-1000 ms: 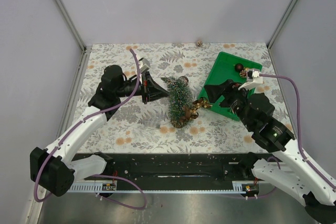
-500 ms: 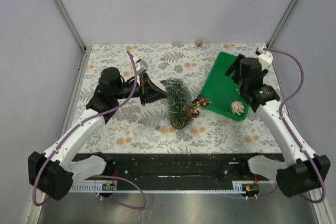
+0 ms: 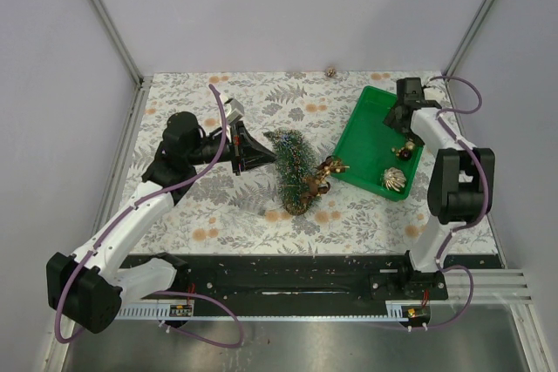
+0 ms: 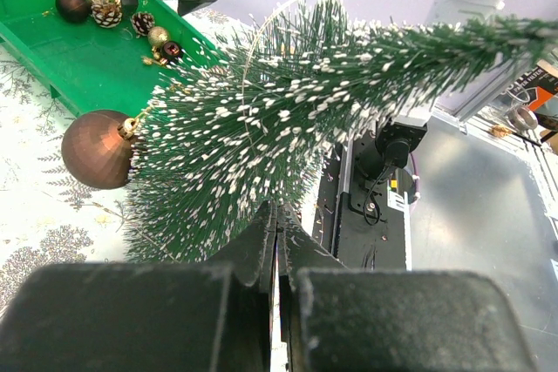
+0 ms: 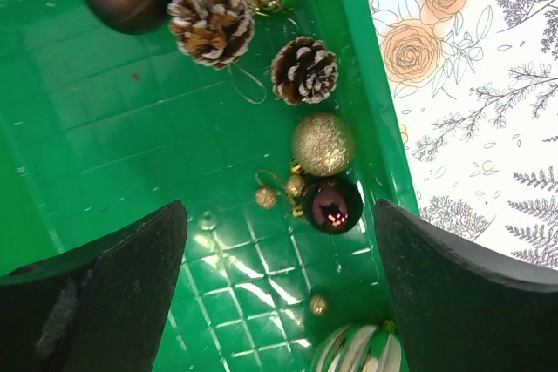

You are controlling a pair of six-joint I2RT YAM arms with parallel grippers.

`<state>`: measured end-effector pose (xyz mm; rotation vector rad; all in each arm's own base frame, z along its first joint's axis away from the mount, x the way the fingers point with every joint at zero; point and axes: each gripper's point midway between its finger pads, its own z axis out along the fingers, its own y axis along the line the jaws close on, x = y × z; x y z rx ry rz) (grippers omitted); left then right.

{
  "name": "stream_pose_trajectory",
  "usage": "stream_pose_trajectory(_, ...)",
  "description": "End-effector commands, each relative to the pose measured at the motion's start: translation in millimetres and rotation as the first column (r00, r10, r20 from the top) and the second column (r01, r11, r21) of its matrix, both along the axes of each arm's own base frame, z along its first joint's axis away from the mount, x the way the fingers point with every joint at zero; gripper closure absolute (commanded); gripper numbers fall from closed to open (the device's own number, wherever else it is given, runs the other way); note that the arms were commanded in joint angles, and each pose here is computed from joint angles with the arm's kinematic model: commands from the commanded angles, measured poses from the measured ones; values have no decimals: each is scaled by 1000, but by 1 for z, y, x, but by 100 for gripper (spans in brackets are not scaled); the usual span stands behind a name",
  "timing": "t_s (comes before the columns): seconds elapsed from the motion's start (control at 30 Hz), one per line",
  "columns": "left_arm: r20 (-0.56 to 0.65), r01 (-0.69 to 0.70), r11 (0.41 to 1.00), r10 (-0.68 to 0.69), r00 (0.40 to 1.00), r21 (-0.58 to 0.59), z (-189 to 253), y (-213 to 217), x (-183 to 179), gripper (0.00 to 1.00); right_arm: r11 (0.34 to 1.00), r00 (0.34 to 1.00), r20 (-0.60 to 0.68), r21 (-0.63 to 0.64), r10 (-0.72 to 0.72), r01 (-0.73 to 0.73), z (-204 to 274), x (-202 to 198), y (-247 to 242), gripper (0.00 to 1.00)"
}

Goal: Decorate the small christmas tree

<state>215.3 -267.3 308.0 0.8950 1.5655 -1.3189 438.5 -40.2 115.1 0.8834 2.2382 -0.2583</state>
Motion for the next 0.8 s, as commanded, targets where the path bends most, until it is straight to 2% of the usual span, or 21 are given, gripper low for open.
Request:
stream_pose_trajectory(0.0,74,21,999,-18,997,-33,20,1,-4,100,997,998,-32,-58,-61,59,0,10,-21,7)
stream_pose_trajectory(0.07,72,21,999,-19,997,-32,20,1,-4,100,996,997,-37,-63,-64,62,-3,13,-22,12)
stream_pose_trajectory(0.1,74,21,999,-18,997,-33,20,1,-4,100,994,995,-37,-63,-96,93,-4,12,-37,13)
stream_pose_trajectory(0.27,67,18,999,-16,998,-30,17,2,-3,100,993,994,-55,-69,-99,95,-14,23,-44,14)
stream_pose_trajectory(0.5,64,14,999,-12,998,-31,16,2,-2,100,992,989,-95,-70,-110,104,-33,19,-46,17)
stream_pose_trajectory(0.7,58,13,999,-11,998,-33,12,3,-2,100,994,993,-65,-30,-103,101,-31,28,-41,26)
stream_pose_trajectory(0.77,60,10,999,-8,998,-35,13,3,-2,100,995,995,-25,-14,-95,95,-21,31,-38,33)
